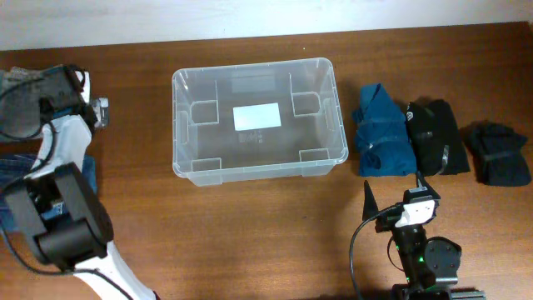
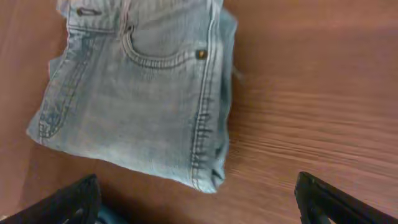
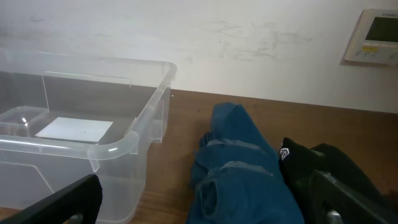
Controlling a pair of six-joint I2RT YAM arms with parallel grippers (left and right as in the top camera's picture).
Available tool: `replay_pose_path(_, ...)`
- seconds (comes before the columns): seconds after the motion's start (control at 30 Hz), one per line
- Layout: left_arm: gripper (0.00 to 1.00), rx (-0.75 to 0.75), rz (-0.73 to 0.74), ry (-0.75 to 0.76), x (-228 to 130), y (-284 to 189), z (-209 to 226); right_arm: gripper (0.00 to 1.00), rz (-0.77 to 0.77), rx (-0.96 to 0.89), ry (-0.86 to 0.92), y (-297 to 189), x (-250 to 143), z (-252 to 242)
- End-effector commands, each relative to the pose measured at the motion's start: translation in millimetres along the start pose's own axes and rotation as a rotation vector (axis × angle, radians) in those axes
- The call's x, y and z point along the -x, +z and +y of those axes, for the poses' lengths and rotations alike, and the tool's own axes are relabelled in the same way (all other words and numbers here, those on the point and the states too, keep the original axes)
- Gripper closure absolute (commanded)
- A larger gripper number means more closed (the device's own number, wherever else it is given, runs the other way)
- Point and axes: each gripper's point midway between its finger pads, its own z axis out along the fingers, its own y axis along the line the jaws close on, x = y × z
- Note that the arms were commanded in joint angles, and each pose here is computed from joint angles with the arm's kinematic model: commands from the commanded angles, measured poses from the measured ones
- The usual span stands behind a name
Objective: Pack container
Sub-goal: 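Reach the left gripper to the folded light-blue jeans and grasp them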
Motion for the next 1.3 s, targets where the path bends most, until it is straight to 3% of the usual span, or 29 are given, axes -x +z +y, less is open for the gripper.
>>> replay_pose_path(0.0,0.01,0.110,0.056,0.109,-12,17,10,0.02,0.005,-0.016,0.010,0,-3,-3)
replay_pose_path(0.4,0.01,0.187,0.049,0.217,-24,65,-1,0.02,0.005,-0.016,0.010,0,-3,-3)
replay_pose_path(0.8,0.02,0.292,0.040,0.168,-40,99,9,0.02,0.005,-0.016,0.010,0,-3,-3)
replay_pose_path(0.83,0.05,0.293,0.037,0.166,-40,101,8,0.01,0.005,-0.016,0.010,0,-3,-3)
replay_pose_path(0.87,0.19,0.290,0.041,0.169,-42,103,6,0.02,0.005,-0.016,0.010,0,-3,-3)
replay_pose_path(0.93,0.61,0.280,0.058,0.177,-49,107,1,0.02,0.005,-0.016,0.010,0,-3,-3)
replay_pose_path(0.97,0.74,0.275,0.068,0.177,-52,107,0,0.01,0.005,-0.016,0.010,0,-3,-3)
replay_pose_path(1.03,0.89,0.274,0.084,0.149,-57,107,-1,0.02,0.005,-0.016,0.010,0,-3,-3)
replay_pose_path(1.13,0.96,0.330,0.098,0.059,-61,104,8,0.02,0.005,-0.016,0.010,0,-3,-3)
replay_pose_path(1.27,1.00,0.407,0.129,0.067,-50,92,16,0.02,0.005,-0.016,0.010,0,-3,-3)
